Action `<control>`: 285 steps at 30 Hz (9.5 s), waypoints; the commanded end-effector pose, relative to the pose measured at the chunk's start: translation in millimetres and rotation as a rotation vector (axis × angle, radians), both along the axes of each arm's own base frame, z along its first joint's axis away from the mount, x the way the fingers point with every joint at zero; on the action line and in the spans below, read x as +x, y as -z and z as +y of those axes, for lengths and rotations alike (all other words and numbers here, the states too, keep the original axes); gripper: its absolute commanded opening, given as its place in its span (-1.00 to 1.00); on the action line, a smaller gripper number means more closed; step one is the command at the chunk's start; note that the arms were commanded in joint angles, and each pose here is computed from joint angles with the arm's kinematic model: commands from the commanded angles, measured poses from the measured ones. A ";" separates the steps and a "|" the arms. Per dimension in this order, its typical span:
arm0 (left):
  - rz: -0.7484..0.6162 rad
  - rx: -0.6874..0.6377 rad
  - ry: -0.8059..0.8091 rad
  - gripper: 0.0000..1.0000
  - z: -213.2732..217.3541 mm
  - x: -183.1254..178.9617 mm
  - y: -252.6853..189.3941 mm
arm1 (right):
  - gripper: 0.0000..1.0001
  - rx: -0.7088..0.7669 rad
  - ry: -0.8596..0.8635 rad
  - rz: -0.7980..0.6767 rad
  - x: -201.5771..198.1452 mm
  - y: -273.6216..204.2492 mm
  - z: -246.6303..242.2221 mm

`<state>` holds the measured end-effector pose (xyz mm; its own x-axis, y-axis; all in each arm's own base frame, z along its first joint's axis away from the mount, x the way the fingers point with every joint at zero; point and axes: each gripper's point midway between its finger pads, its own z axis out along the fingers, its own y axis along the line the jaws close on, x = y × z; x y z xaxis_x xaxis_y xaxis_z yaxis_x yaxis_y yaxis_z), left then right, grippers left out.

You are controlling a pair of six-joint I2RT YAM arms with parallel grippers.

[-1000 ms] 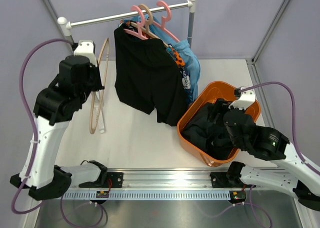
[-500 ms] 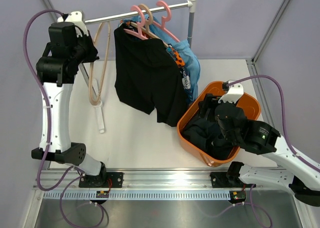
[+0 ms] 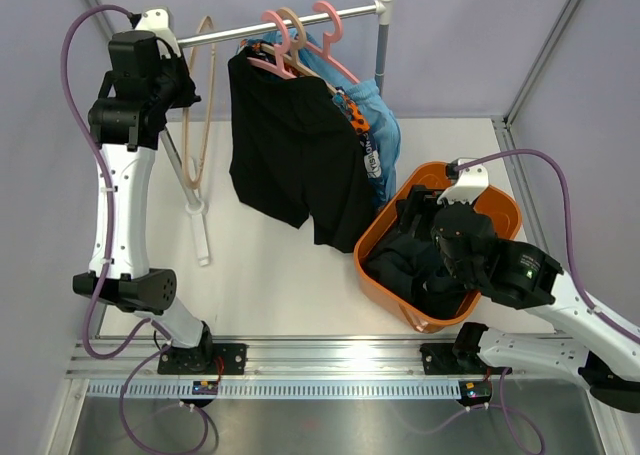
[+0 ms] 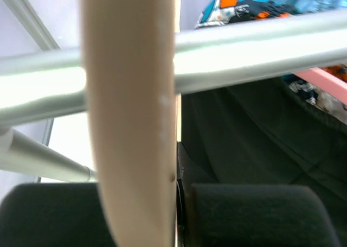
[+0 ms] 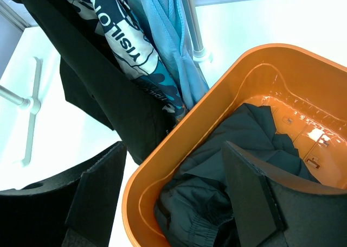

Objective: Remove the shorts from the hanger

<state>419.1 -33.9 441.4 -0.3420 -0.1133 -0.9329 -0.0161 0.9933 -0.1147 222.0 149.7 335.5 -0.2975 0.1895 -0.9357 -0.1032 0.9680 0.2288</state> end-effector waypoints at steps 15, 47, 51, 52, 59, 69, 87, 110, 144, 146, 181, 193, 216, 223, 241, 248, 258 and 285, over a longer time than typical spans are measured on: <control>0.001 0.029 -0.116 -0.72 25.6 15.2 13.8 | 0.59 0.024 -0.029 0.004 3.0 -1.8 11.7; -0.408 -0.024 0.043 0.05 -28.7 -123.1 -119.9 | 0.60 0.015 -0.022 0.023 -0.3 3.1 7.1; -0.371 -0.043 0.154 0.08 -80.8 -109.5 -112.0 | 0.60 0.011 -0.022 0.030 -0.9 4.0 6.5; -0.368 -0.046 0.160 0.11 -88.5 -104.6 -110.6 | 0.60 0.011 -0.022 0.031 -1.3 3.3 5.9; -0.396 -0.106 0.124 0.26 -134.0 -57.2 -100.5 | 0.59 0.004 -0.017 0.045 -7.6 1.1 -3.5; -0.390 -0.103 0.023 0.30 -163.1 -6.0 -81.7 | 0.59 0.011 0.023 0.049 -19.6 -0.9 -30.9; -0.373 0.015 -0.141 -0.03 -164.6 44.3 -49.8 | 0.59 0.000 0.039 0.067 -28.8 8.2 -47.2; -0.341 0.030 -0.141 -0.88 -110.0 11.2 -66.1 | 0.59 -0.011 0.007 0.090 -26.3 20.3 -34.0; -0.224 0.083 -0.109 -0.14 -116.2 59.7 -14.3 | 0.60 -0.041 0.018 0.089 -27.0 22.6 -40.3; -0.211 0.085 -0.107 -0.14 -115.7 61.4 -9.4 | 0.59 -0.043 0.016 0.091 -27.3 23.3 -39.7; -0.290 0.095 0.030 -1.00 -94.7 -8.9 -72.0 | 0.59 -0.058 -0.005 0.103 -16.8 32.8 -18.0; -0.196 0.093 0.146 -1.00 -110.9 -74.6 -46.1 | 0.59 -0.063 -0.016 0.071 -12.2 24.6 -13.4; 0.010 0.076 0.677 -1.00 -156.4 -240.5 32.7 | 0.57 0.022 -0.327 -0.042 -1.1 -55.5 73.7; 0.050 0.086 0.770 -1.00 -168.2 -262.2 52.1 | 0.48 0.003 -0.451 0.056 7.8 -31.0 133.5; 0.027 0.080 0.846 -1.00 -160.5 -281.1 50.2 | -0.08 -0.009 -0.433 0.148 19.9 10.9 159.6; 0.013 0.062 0.890 -1.00 -156.6 -291.0 47.7 | -0.81 -0.032 -0.379 0.118 29.4 8.4 153.4; 0.002 0.052 0.984 -1.00 -154.8 -308.1 45.3 | -1.00 -0.070 -0.238 0.098 56.2 -1.1 115.4; -0.369 -0.237 0.816 -1.00 -126.9 -297.8 -30.7 | -1.00 0.052 -0.227 0.151 54.4 12.5 75.8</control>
<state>115.4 -172.9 425.5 -0.1619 0.0399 -0.9860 0.7904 0.6034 -0.1054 267.4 245.7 319.2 -0.5022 0.0947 -0.8596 -0.3408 0.8919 0.2973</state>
